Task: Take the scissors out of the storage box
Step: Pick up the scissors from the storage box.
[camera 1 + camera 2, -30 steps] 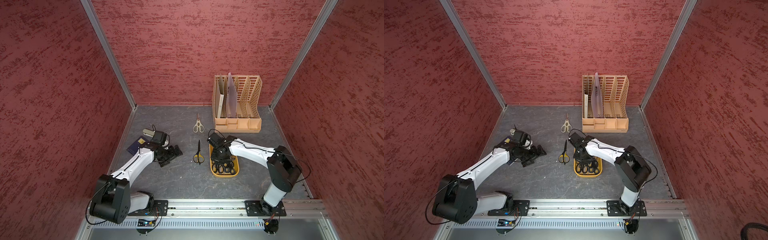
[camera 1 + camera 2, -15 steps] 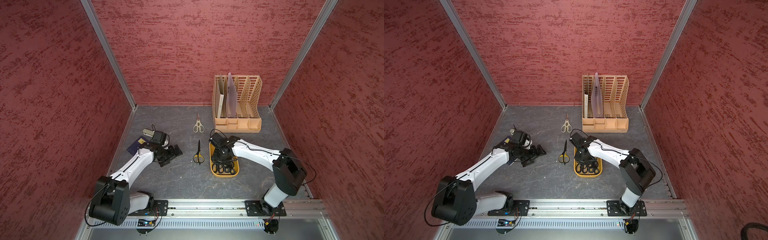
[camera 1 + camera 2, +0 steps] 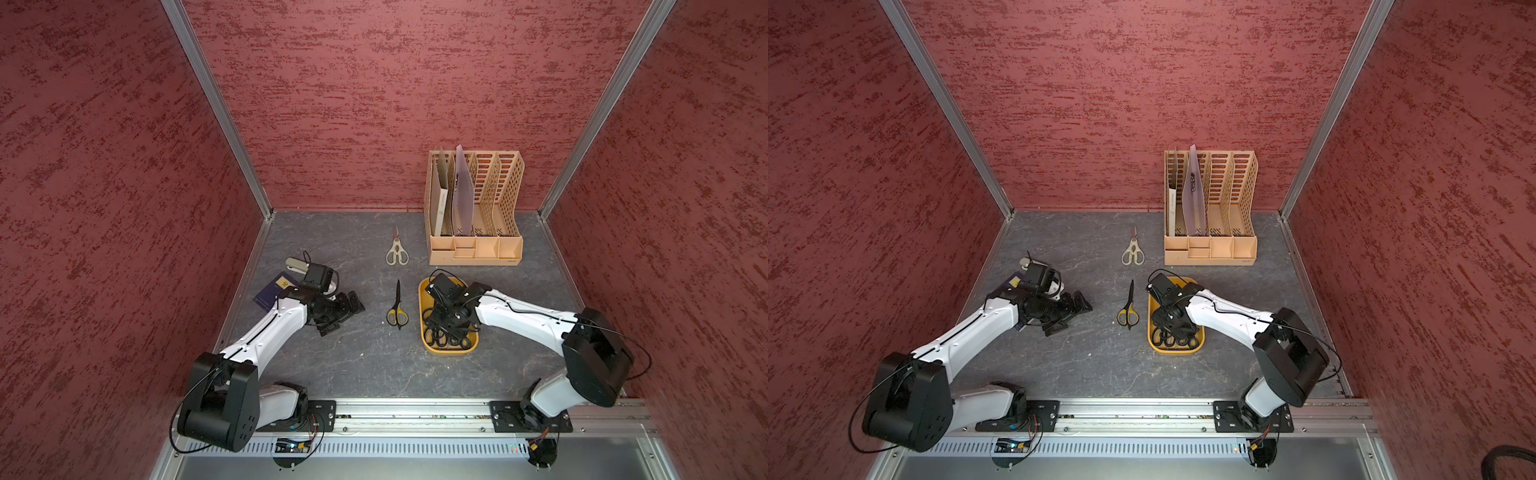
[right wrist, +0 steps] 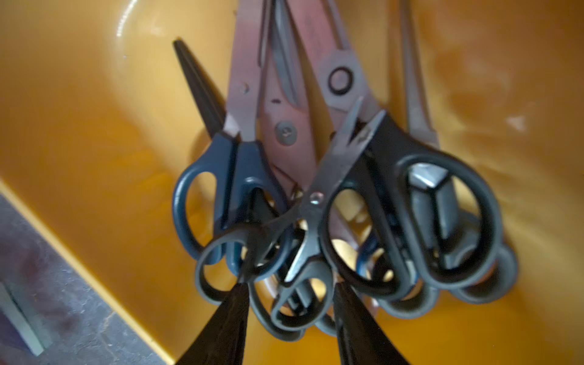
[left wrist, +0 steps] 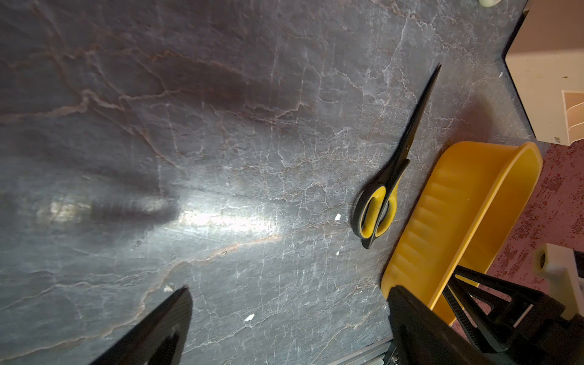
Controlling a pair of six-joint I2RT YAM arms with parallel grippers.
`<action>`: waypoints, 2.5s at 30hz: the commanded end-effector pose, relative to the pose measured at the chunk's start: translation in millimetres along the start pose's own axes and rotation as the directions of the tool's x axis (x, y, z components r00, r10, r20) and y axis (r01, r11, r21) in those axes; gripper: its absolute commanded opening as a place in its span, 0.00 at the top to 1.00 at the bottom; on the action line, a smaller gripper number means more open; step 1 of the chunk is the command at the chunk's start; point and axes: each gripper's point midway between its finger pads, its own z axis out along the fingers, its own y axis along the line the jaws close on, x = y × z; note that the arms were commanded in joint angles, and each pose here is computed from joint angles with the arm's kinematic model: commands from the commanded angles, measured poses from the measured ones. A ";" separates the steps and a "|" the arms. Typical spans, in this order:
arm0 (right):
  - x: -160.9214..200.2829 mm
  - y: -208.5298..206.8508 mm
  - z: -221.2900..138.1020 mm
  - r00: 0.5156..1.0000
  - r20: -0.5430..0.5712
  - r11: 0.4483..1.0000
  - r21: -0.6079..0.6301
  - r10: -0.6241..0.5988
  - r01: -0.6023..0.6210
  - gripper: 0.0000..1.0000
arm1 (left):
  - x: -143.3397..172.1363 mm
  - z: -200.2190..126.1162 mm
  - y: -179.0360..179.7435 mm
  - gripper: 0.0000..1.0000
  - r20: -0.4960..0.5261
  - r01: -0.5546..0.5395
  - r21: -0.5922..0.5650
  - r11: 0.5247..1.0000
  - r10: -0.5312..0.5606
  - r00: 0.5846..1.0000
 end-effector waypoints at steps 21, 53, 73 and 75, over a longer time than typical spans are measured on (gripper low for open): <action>-7.3 13.6 20.5 0.991 0.067 0.993 -0.016 0.118 -0.117 0.47 | -6.8 -1.2 1.6 0.00 0.012 -0.005 -0.017 1.000 0.005 1.000; -9.6 6.6 5.2 0.995 0.088 0.999 -0.022 0.045 -0.044 0.84 | -8.2 -2.6 1.2 0.00 0.018 -0.007 -0.009 1.000 0.007 1.000; 13.4 35.1 -74.3 0.957 0.127 0.938 -0.200 -0.262 0.283 0.86 | -22.9 -7.5 -4.0 0.00 0.020 0.061 0.089 0.994 -0.063 0.998; 23.9 42.6 -76.3 0.945 0.130 0.924 -0.207 -0.301 0.323 0.86 | -21.9 -8.3 -3.6 0.00 0.021 0.062 0.095 0.994 -0.065 0.998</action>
